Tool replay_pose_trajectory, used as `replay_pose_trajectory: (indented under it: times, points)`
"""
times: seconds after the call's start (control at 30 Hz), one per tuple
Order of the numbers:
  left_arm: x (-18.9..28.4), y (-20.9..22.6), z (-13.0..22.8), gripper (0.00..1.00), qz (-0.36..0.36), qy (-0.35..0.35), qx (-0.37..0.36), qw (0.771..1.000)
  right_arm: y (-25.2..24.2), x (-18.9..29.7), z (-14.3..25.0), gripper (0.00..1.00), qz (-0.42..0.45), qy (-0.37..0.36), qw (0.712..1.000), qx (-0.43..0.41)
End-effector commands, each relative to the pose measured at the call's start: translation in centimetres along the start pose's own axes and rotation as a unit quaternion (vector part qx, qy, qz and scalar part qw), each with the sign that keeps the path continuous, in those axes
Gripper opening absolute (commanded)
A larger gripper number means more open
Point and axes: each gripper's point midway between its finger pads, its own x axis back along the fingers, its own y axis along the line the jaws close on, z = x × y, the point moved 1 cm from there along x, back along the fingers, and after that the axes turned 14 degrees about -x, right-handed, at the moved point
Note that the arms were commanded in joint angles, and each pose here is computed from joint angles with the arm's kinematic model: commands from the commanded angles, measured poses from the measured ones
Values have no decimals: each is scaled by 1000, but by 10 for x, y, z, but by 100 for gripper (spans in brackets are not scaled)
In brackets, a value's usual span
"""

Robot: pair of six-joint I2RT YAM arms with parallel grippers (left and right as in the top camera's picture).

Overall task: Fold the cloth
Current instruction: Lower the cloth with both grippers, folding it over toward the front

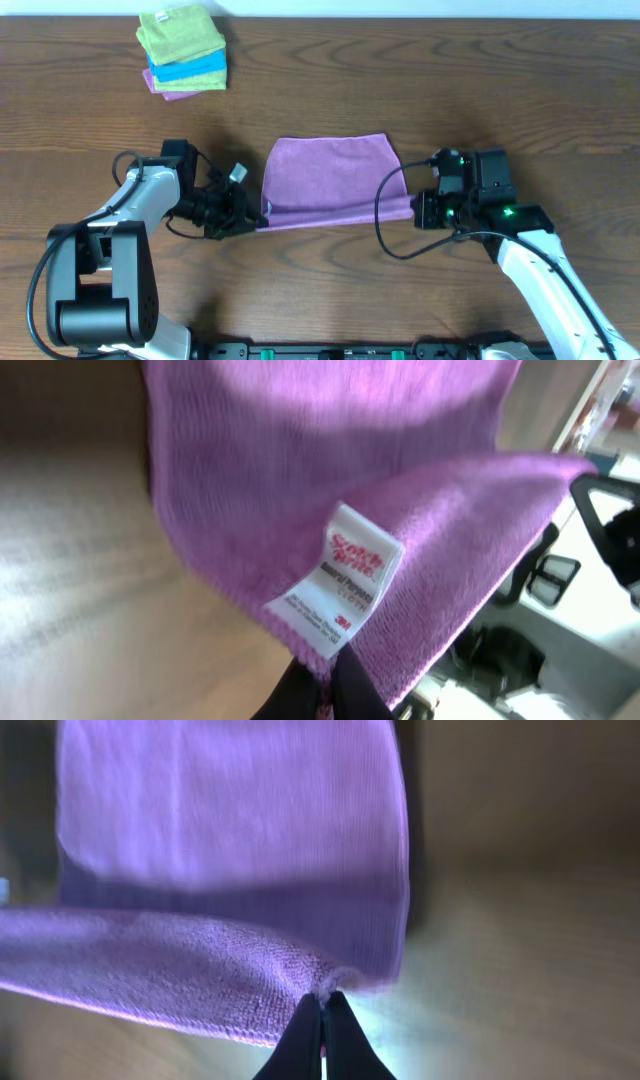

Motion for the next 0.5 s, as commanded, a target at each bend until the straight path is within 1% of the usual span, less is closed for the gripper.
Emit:
replay_pose_trajectory:
  times: [0.0, 0.07, 0.23, 0.47]
  points:
    - [6, 1, -13, 6, -4, -29, 57, 998, -4, 3, -17, 1, 15, -43, 999, -20]
    - [7, 1, -23, 6, -4, -48, 64, 997, -2, 1, -25, 1, 11, -58, 998, -19]
    - [10, 2, -47, 6, -1, -90, 71, 993, -3, -10, -34, 1, 12, -66, 997, -24]
    - [19, -7, -92, 6, 11, -170, 52, 984, -4, -30, -52, 1, 5, -86, 996, -30]
